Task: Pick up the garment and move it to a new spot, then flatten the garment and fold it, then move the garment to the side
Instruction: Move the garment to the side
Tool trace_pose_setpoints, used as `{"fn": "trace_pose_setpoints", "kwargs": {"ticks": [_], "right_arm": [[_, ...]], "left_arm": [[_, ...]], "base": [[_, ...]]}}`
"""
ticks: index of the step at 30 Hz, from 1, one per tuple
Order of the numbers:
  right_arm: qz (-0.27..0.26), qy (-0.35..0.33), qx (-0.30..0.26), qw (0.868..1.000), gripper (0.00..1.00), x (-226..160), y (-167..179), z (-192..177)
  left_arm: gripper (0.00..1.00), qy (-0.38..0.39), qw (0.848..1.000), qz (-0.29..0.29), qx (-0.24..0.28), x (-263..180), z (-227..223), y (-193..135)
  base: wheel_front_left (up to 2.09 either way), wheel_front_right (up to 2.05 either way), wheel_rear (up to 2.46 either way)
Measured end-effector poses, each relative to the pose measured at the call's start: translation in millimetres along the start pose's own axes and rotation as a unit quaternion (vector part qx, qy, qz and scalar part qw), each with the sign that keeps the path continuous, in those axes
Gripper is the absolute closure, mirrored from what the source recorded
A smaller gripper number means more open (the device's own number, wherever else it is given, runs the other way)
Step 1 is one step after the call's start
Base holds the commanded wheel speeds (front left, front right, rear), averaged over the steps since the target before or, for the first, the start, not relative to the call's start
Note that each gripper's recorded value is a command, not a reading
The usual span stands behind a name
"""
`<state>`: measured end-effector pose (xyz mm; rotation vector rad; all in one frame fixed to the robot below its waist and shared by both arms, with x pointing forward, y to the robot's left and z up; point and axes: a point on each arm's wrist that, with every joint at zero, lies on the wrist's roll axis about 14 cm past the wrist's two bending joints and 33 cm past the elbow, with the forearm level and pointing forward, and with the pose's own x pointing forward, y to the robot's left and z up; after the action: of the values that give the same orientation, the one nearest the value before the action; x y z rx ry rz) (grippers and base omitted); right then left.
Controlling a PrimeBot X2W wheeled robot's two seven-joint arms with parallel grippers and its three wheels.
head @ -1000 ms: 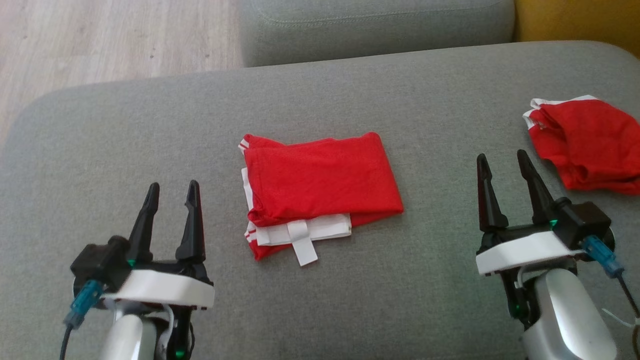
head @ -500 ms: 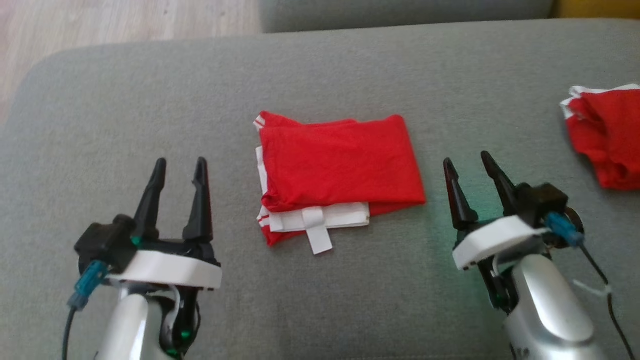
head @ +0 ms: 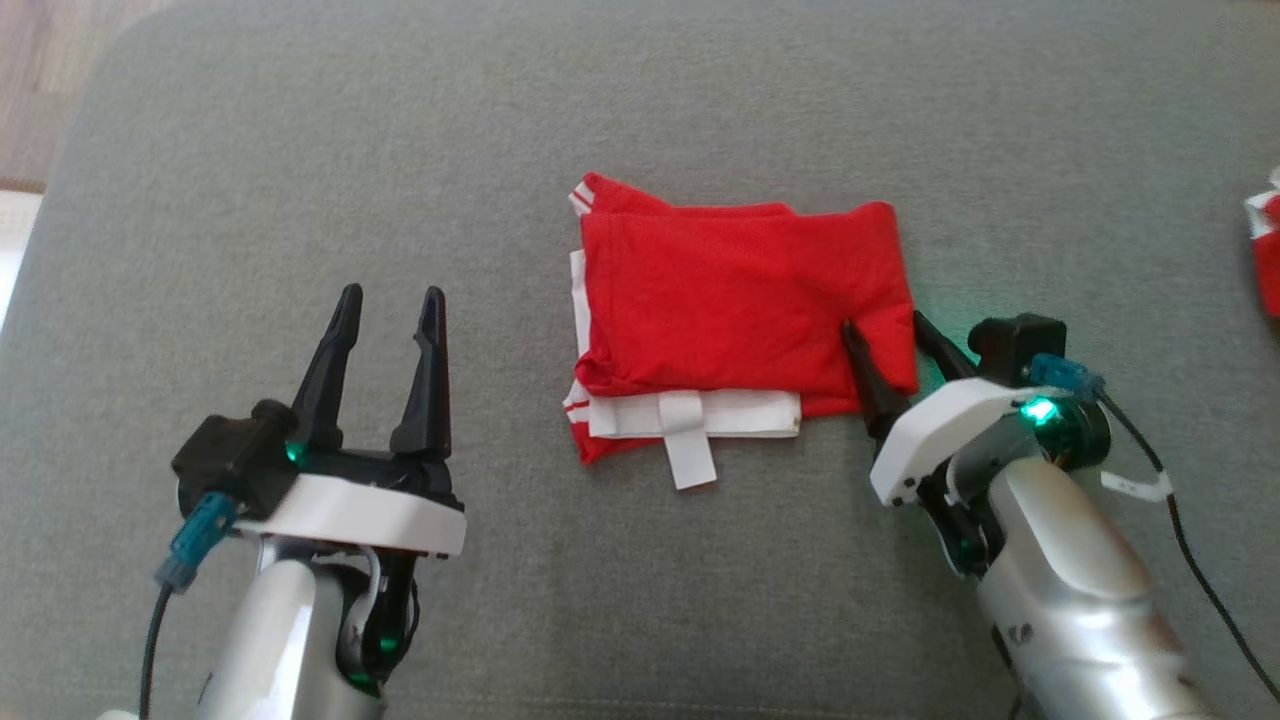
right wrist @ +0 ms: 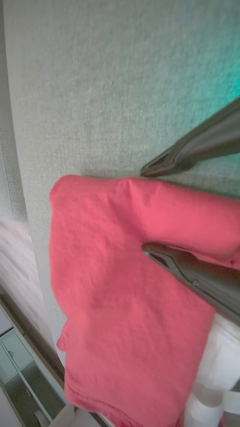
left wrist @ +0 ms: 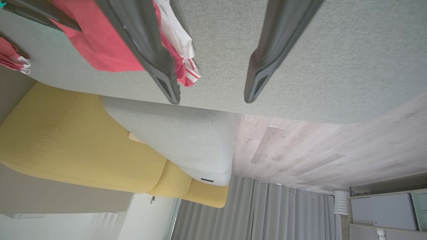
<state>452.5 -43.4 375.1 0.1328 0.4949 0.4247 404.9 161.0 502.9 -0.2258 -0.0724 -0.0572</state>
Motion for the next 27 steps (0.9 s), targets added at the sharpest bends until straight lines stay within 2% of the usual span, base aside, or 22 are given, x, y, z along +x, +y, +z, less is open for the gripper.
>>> {"fn": "trace_pose_setpoints", "kwargs": {"ticks": [5,7,8,9,10,16,21,22,27], "right_arm": [[0.007,0.013,0.025,1.0,0.0,14,3,-1],[0.014,0.018,0.017,1.0,0.0,18,7,0],[0.017,0.02,0.009,1.0,0.16,19,8,0],[0.02,0.023,0.0,1.0,0.68,20,9,1],[0.021,0.024,-0.009,0.999,1.0,20,9,1],[0.027,0.011,-0.102,0.994,1.0,11,6,4],[0.007,-0.006,-0.185,0.983,1.0,-4,-23,19],[0.007,-0.006,-0.185,0.983,1.0,-4,-23,19],[-0.032,-0.029,-0.274,0.961,1.0,-24,-69,54]], "left_arm": [[0.0,0.002,1.0,0.009,0.004,1,-1,6],[0.0,0.003,1.0,0.011,0.004,1,-2,7],[0.0,0.004,1.0,0.011,0.004,1,-2,7],[0.0,0.003,1.0,0.01,0.004,1,-2,7],[0.0,0.003,1.0,0.01,0.004,1,-2,6],[0.0,-0.003,1.0,-0.005,0.0,5,1,-4],[0.0,-0.006,0.999,-0.033,-0.001,12,1,-22],[0.0,-0.006,0.999,-0.033,-0.001,12,1,-22],[0.0,-0.006,0.997,-0.08,-0.009,18,-1,-53]], "base": [[0.0,0.0,0.0],[0.0,0.0,0.0],[0.0,0.0,0.0],[0.0,0.0,0.0],[0.0,0.0,0.0],[0.0,0.0,0.0],[0.0,0.0,0.0],[0.0,0.0,0.0],[0.0,0.0,0.0]]}}
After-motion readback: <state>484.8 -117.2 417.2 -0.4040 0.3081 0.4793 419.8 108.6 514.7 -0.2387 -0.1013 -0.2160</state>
